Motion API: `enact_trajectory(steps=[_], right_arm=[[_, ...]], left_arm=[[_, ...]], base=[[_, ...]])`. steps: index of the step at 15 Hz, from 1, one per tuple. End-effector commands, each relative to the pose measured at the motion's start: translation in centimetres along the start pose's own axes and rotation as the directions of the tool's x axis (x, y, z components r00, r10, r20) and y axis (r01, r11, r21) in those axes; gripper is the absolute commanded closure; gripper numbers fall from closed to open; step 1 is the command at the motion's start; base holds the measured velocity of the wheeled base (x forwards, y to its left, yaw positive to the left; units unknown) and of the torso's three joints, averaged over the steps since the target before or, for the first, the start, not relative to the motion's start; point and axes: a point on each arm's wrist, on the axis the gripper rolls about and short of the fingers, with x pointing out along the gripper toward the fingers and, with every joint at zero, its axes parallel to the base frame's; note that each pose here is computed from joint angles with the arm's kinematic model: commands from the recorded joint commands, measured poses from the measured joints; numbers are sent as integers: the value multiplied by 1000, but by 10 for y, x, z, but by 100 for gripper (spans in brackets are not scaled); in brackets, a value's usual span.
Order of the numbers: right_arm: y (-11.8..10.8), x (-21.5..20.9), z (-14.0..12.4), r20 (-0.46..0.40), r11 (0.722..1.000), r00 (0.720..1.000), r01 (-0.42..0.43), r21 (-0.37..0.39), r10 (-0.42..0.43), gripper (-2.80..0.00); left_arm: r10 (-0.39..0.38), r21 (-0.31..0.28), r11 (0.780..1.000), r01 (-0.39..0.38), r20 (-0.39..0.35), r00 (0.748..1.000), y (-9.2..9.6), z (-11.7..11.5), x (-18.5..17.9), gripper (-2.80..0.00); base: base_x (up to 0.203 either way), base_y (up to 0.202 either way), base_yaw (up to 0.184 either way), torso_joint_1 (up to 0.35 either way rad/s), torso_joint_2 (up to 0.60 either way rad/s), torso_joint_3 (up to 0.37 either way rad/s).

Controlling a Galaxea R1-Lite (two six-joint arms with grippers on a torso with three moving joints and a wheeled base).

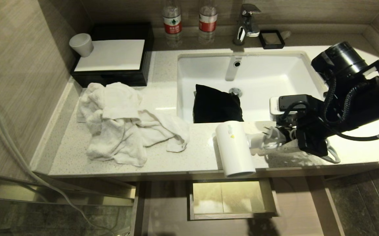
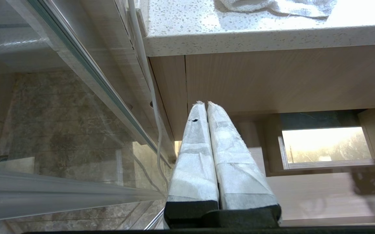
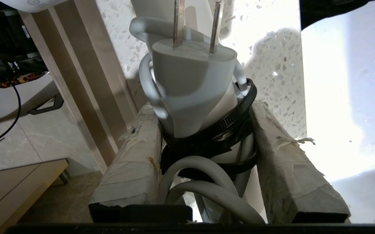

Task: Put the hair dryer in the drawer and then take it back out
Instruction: Pick up the hairdryer

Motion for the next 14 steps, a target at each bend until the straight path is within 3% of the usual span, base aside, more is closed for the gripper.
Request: enact_trajectory(steps=[1, 14], right_arm=[[4, -16, -5, 10, 1000, 1000, 25, 0, -25, 0], [17, -55, -26, 7, 993, 994, 106, 47, -107, 0]], left_arm=[[0, 0, 1000, 0, -1, 1000, 0, 0, 0, 0], [0, 0, 1000, 0, 0, 1000, 0, 0, 0, 0]], base=[[0, 0, 0, 0, 0, 0], [0, 0, 0, 0, 0, 0]])
